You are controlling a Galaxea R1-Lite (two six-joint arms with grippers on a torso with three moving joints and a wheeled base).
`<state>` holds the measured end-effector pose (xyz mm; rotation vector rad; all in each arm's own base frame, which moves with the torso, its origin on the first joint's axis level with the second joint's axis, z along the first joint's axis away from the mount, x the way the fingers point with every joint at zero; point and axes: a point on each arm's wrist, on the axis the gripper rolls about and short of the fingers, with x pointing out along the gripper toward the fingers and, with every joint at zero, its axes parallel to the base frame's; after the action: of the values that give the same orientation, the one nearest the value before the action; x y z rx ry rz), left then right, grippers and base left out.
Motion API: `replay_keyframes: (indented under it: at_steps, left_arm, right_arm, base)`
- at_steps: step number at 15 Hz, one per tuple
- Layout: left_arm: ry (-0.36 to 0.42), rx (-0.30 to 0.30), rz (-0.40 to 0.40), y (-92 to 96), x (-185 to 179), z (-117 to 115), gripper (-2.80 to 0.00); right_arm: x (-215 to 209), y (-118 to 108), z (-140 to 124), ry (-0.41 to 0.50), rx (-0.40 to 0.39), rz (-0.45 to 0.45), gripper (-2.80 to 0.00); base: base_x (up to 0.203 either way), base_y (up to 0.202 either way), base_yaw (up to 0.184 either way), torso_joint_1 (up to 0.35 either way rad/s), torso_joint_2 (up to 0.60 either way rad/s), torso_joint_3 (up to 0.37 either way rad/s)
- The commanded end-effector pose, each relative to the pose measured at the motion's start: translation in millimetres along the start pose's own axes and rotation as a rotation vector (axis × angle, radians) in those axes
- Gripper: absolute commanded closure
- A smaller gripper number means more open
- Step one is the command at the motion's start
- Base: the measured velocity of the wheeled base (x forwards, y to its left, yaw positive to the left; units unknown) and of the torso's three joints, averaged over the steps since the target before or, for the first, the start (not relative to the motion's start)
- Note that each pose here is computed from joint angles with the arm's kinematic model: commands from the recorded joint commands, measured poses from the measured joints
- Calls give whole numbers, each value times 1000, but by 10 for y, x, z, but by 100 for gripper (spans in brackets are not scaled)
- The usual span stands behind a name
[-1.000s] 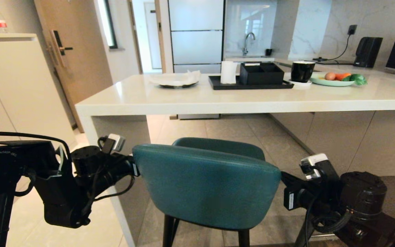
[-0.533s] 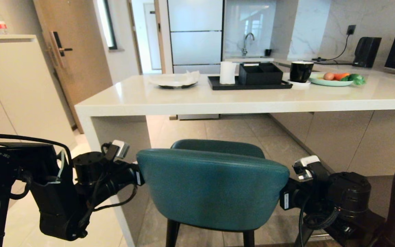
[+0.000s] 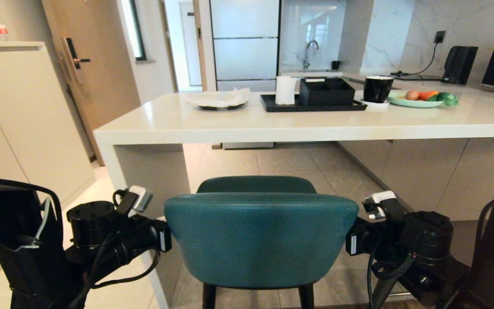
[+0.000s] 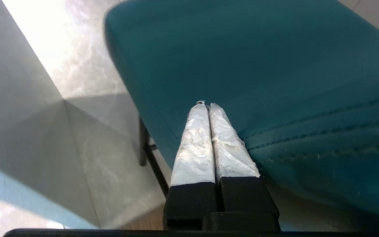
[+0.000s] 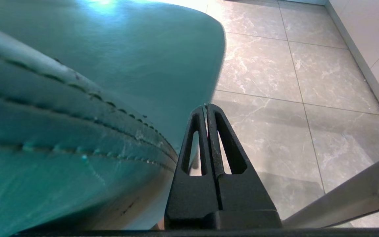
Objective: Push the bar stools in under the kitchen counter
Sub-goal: Pull the blue chair out from under the dining table
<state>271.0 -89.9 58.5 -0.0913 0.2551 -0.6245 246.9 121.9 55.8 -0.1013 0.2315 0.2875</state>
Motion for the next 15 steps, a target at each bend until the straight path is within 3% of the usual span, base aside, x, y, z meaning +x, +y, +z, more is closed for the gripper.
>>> replay_keyframes:
  at_steps: [1, 4, 6, 15]
  left_arm:
    - [-66, 14, -14, -84, -172, 166, 0]
    - [-82, 15, 23, -104, -271, 208, 0]
    - [-100, 17, 63, -109, -331, 247, 0]
    - [-84, 16, 95, -150, -437, 211, 0]
  right_arm:
    - [-65, 53, 63, -27, -4, 26, 0]
    - [-237, 183, 41, -10, -23, 48, 0]
    - [-332, 232, 45, -7, 6, 57, 0]
    - [-297, 208, 41, -6, 31, 39, 0]
  base:
    - [0, 0, 0, 0, 0, 0]
    - [0, 0, 0, 0, 0, 0]
    - [0, 0, 0, 0, 0, 0]
    - [0, 0, 0, 0, 0, 0]
